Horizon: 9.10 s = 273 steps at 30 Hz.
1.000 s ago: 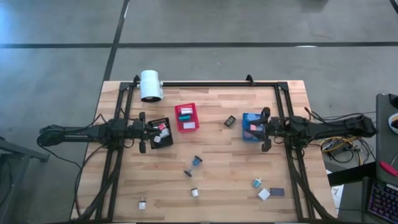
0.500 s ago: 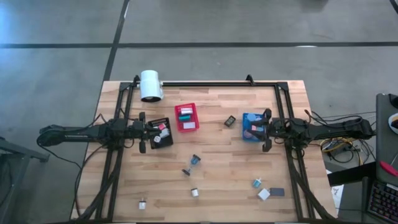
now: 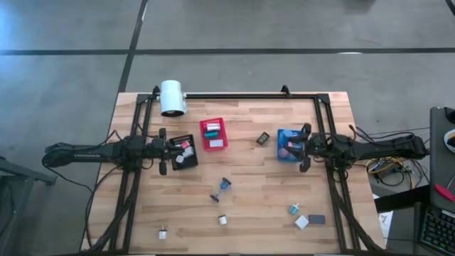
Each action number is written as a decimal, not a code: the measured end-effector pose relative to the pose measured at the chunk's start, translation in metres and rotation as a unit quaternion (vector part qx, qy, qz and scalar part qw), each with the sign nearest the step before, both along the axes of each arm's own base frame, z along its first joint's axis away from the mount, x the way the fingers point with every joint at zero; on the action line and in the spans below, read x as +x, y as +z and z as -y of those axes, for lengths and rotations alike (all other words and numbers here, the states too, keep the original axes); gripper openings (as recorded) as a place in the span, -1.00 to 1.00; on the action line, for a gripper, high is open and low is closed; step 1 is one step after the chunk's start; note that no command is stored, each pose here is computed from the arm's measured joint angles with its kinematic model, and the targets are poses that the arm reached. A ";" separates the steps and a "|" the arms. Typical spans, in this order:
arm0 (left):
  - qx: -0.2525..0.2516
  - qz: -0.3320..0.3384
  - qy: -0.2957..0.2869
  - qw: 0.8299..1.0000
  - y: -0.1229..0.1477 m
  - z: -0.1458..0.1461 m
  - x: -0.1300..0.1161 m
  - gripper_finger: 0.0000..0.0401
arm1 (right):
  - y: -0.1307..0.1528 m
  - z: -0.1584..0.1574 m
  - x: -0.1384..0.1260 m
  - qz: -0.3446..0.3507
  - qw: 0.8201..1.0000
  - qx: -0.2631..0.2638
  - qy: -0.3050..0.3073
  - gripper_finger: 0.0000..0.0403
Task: Pick & Place Office items
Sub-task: Put the dark blue digital clock into the red bin, then put the dark blue hourglass into the blue bin
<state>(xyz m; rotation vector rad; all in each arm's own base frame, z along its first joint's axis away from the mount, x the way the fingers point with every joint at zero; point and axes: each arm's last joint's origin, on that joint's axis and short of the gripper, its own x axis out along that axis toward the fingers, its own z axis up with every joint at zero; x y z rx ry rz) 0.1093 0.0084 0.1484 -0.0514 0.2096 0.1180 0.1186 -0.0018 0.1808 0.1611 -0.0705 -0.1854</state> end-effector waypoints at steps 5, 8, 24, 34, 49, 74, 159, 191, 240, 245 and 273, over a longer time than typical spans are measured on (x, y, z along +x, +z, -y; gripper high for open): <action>0.001 0.000 0.000 1.000 0.000 0.000 0.000 -0.86 | 0.032 0.000 0.007 -0.009 1.000 -0.013 0.000 -0.26; 0.001 0.000 0.000 1.000 0.000 0.000 0.000 -0.86 | 0.053 -0.001 0.015 -0.025 0.999 -0.028 0.000 -0.26; 0.001 0.000 0.000 1.000 0.000 0.000 0.000 -0.86 | 0.134 0.015 0.114 -0.103 0.992 -0.056 0.037 -0.26; 0.001 0.000 0.000 1.000 0.000 0.000 0.000 -0.86 | 0.122 0.056 0.192 -0.326 0.945 -0.017 0.003 -0.26; 0.001 0.000 0.000 1.000 0.000 0.000 0.000 -0.86 | 0.054 0.099 0.304 -0.479 0.877 -0.036 0.021 -0.26; 0.006 -0.003 -0.002 1.000 -0.001 0.000 0.000 -0.86 | 0.000 0.108 0.336 -0.557 0.830 -0.020 0.041 -0.16; -0.013 0.042 0.033 0.999 0.006 -0.002 0.002 -0.86 | 0.003 0.014 0.007 0.027 0.993 -0.091 0.066 -0.91; -0.135 -0.164 -0.045 0.976 0.058 0.105 0.119 -0.78 | 0.001 0.014 0.007 0.021 0.994 -0.080 0.065 -0.91; 0.052 -0.433 0.054 0.898 -0.026 0.133 0.187 0.84 | -0.004 0.014 0.008 0.002 0.996 -0.067 0.066 -0.91; 0.031 -0.420 0.068 0.904 -0.026 0.130 0.190 0.84 | -0.004 0.014 0.008 0.002 0.996 -0.067 0.064 -0.91; 0.067 -0.332 -0.013 0.941 0.029 0.124 0.182 0.03 | -0.004 0.015 0.008 0.000 0.996 -0.064 0.056 -0.91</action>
